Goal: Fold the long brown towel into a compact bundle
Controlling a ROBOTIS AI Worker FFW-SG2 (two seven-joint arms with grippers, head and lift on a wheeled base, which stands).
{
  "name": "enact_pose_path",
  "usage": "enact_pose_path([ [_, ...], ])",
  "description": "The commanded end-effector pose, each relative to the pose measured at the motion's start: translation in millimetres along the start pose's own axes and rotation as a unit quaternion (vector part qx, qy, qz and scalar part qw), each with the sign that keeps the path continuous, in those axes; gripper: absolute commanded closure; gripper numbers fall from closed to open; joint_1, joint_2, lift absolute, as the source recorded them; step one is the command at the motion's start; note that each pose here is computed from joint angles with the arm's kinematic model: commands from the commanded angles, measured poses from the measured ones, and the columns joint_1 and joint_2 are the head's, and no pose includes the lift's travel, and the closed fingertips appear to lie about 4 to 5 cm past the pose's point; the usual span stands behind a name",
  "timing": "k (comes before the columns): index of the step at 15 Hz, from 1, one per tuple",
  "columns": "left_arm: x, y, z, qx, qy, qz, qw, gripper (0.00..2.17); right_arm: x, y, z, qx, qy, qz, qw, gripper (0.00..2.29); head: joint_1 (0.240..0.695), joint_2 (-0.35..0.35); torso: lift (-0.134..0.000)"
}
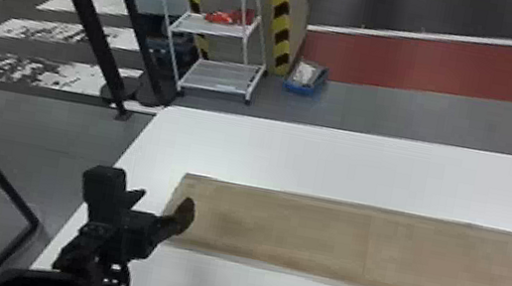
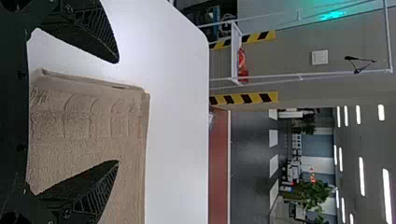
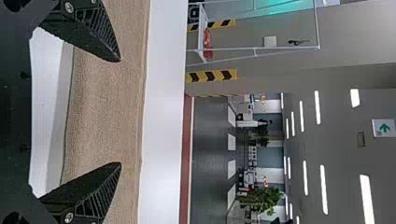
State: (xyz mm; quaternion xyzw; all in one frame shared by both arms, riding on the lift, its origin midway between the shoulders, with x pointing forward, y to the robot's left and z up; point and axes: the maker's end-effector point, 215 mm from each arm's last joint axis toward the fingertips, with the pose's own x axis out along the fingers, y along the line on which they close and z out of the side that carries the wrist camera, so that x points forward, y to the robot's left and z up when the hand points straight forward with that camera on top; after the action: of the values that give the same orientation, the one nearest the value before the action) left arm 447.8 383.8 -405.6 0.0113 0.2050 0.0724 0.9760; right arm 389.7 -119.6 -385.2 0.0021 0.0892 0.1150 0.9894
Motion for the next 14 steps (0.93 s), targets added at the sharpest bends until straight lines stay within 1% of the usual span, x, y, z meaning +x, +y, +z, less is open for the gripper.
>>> enact_pose_path([
  [1,21,18,-12,0.003,0.030,0.018,0.9994,0.13,3,5,-2,-0.002,0.003,0.007,1.0000,0.09,0.695,0.336,-0.119],
  [3,29,23,-26,-0.009,0.049,0.015,0.9987,0.14,5,8,-3,-0.003,0.005,0.010,0.9999,0.09,0.695,0.350,-0.119],
  [6,32,18,-39,-0.017,0.061,0.001,0.9980,0.15,8,12,-5,-0.004,0.008,0.015,0.9999,0.09,0.695,0.350,-0.119],
  [7,33,16,-41,-0.021,0.068,-0.005,0.9975,0.20,8,12,-7,-0.004,0.012,0.015,0.9998,0.09,0.695,0.350,-0.119],
  [8,32,11,-54,-0.031,0.089,-0.017,0.9954,0.21,8,12,-8,-0.004,0.014,0.015,0.9998,0.09,0.695,0.350,-0.119],
  [9,32,10,-53,-0.032,0.089,-0.023,0.9952,0.28,9,13,-7,-0.005,0.013,0.016,0.9998,0.09,0.695,0.350,-0.119],
  [10,31,8,-54,-0.034,0.090,-0.032,0.9948,0.40,9,13,-9,-0.005,0.016,0.016,0.9997,0.09,0.695,0.350,-0.119],
  [11,31,4,-53,-0.035,0.090,-0.043,0.9944,0.48,9,14,-10,-0.005,0.018,0.016,0.9997,0.09,0.695,0.350,-0.119],
  [12,29,2,-62,-0.042,0.105,-0.048,0.9925,0.54,9,13,-10,-0.005,0.018,0.016,0.9997,0.09,0.695,0.350,-0.119],
  [13,28,2,-62,-0.043,0.105,-0.052,0.9922,0.79,9,14,-11,-0.005,0.020,0.017,0.9996,0.09,0.695,0.350,-0.119],
  [14,28,4,-59,-0.043,0.103,-0.050,0.9925,1.17,9,16,-10,-0.004,0.019,0.019,0.9996,0.09,0.695,0.350,-0.119],
])
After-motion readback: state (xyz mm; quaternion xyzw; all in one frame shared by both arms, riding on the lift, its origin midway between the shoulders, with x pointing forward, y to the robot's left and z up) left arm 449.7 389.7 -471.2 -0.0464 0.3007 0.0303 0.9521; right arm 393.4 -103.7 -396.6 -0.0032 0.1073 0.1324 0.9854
